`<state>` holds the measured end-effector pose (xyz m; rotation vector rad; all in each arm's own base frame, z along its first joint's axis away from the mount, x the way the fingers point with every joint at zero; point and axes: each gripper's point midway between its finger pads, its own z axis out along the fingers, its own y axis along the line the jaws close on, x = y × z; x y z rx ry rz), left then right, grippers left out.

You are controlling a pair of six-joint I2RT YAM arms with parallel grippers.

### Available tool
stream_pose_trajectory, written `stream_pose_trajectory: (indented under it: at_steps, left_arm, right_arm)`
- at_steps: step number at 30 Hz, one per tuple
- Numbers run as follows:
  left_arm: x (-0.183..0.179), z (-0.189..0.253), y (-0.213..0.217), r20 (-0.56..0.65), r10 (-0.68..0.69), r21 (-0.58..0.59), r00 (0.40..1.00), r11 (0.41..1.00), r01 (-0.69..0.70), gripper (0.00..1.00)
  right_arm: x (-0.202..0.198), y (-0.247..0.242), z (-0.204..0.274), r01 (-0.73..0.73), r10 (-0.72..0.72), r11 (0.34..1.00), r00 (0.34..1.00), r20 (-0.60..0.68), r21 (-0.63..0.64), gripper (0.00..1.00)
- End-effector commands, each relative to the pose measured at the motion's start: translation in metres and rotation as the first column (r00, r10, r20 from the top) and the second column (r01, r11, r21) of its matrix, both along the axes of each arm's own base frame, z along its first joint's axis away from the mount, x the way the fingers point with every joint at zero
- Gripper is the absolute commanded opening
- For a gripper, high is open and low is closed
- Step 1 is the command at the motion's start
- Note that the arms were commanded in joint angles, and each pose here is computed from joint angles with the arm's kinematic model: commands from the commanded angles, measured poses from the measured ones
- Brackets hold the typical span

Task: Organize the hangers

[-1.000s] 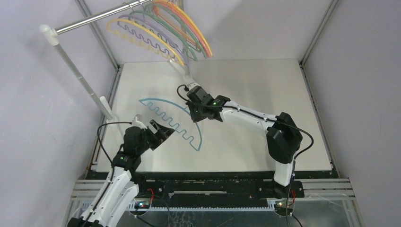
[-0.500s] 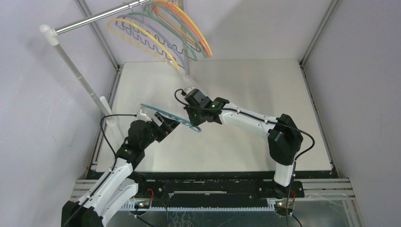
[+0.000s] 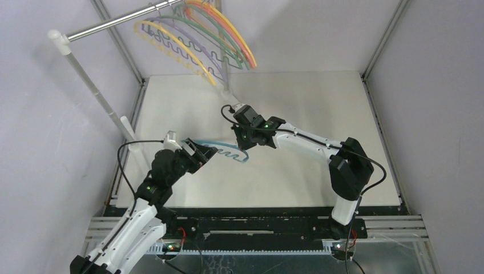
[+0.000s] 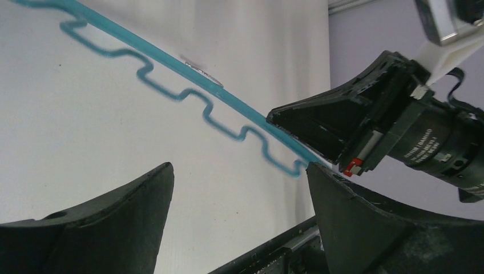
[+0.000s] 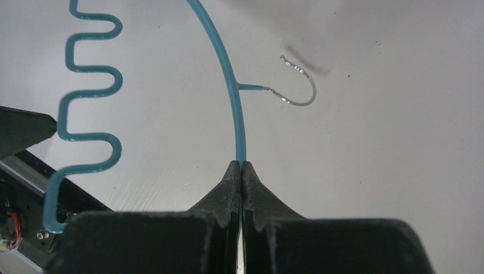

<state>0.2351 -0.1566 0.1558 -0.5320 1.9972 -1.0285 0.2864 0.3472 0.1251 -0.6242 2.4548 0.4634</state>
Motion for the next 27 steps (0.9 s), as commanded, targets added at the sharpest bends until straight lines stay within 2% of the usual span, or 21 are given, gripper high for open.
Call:
stream_pose_trajectory:
  at_steps: [1,11,14,15,16,17,18,19,22,27]
  left_arm:
    - [-0.002,0.012,0.006,0.029,0.036,-0.012,0.999,0.999,-0.036,0.91]
    - [0.0,0.006,0.002,0.007,0.02,-0.008,1.0,1.0,-0.02,0.9]
    - [0.0,0.005,0.001,0.002,0.017,-0.001,1.0,1.0,-0.017,0.91]
    - [-0.001,0.004,0.001,0.0,0.017,0.0,1.0,1.0,-0.017,0.9]
    - [-0.001,0.002,0.002,-0.004,0.017,0.003,1.0,1.0,-0.017,0.91]
    - [-0.001,0.0,0.002,-0.008,0.017,0.005,1.0,1.0,-0.017,0.91]
    - [-0.001,-0.002,0.001,-0.013,0.014,0.006,1.0,1.0,-0.014,0.9]
    - [-0.002,-0.004,0.001,-0.019,0.011,0.008,1.0,1.0,-0.011,0.91]
    - [-0.002,-0.011,0.0,-0.033,0.006,0.007,0.999,1.0,-0.005,0.91]
    - [-0.001,-0.014,-0.002,-0.039,0.003,0.003,0.999,1.0,-0.003,0.9]
  right_arm:
    - [0.0,0.016,0.027,-0.044,0.039,0.995,0.997,0.06,0.091,0.0]
    - [-0.007,0.016,0.014,-0.055,0.053,0.997,0.998,0.044,0.06,0.0]
    - [-0.016,0.006,0.0,-0.053,0.053,0.998,0.999,0.004,0.022,0.0]
    - [-0.021,0.001,-0.006,-0.054,0.054,0.998,0.998,-0.011,0.009,0.1]
    - [-0.026,-0.005,-0.013,-0.047,0.047,0.999,0.999,-0.021,-0.008,0.3]
    - [-0.033,-0.01,-0.02,-0.047,0.046,0.999,0.998,-0.031,-0.02,0.45]
    - [-0.04,-0.015,-0.026,-0.048,0.047,0.998,0.998,-0.043,-0.032,0.56]
    - [-0.048,-0.021,-0.034,-0.051,0.048,0.998,0.997,-0.057,-0.048,0.62]
    - [-0.069,-0.036,-0.055,-0.064,0.054,0.994,0.993,-0.109,-0.088,0.71]
    - [-0.09,-0.042,-0.072,-0.082,0.066,0.99,0.988,-0.143,-0.111,0.73]
